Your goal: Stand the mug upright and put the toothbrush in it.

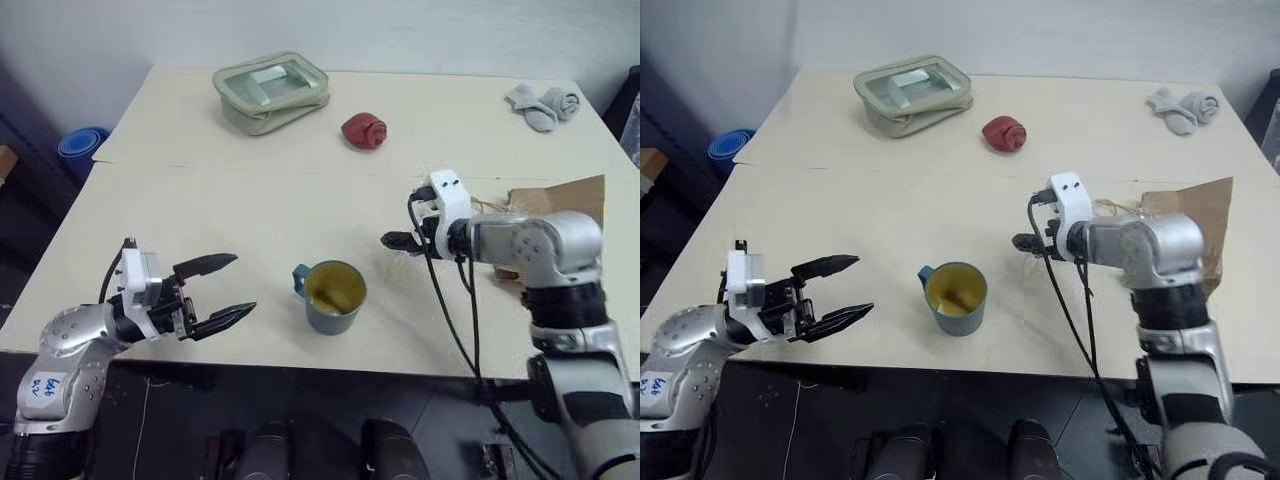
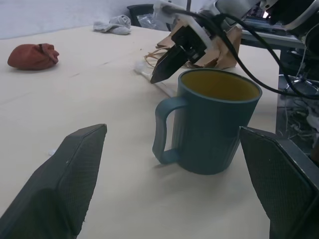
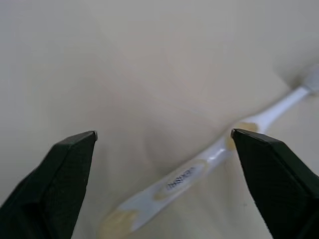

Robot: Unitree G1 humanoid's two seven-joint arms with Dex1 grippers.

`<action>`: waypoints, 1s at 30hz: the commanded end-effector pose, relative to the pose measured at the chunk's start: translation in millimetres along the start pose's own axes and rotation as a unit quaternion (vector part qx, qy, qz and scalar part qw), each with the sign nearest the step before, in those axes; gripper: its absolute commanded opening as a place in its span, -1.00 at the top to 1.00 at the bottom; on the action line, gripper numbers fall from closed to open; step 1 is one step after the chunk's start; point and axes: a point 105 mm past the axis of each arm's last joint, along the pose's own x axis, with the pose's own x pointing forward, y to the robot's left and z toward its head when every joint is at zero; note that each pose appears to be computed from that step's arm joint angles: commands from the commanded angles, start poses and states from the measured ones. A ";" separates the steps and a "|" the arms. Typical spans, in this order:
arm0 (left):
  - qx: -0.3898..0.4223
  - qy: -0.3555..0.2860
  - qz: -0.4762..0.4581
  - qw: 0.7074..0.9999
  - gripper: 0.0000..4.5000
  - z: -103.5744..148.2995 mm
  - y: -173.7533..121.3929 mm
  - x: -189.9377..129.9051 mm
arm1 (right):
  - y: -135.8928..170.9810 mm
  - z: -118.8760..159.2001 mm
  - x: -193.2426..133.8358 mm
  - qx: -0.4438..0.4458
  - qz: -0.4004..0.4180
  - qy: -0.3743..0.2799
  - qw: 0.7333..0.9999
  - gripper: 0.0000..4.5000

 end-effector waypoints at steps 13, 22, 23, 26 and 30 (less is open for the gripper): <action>0.020 -0.008 0.022 1.000 -0.99 5.6 -15.0 -3.3 | -10.0 10.9 5.6 0.007 -0.034 0.005 0.999 -1.00; 0.023 -0.010 -0.003 1.000 -1.00 5.5 -15.0 6.3 | -5.2 -7.5 26.9 0.038 -0.039 0.040 0.998 -0.74; 0.022 -0.011 -0.006 1.000 -1.00 5.4 -15.6 7.5 | -5.9 -9.8 28.2 0.044 -0.040 0.044 0.997 -0.61; 0.022 -0.011 -0.014 1.000 -1.00 5.4 -17.3 9.5 | -21.4 -16.8 25.6 0.088 -0.062 0.061 0.992 -0.33; 0.022 -0.008 -0.020 1.000 -1.00 5.1 -18.3 9.4 | -40.6 -18.3 12.2 0.126 -0.076 0.070 0.987 0.26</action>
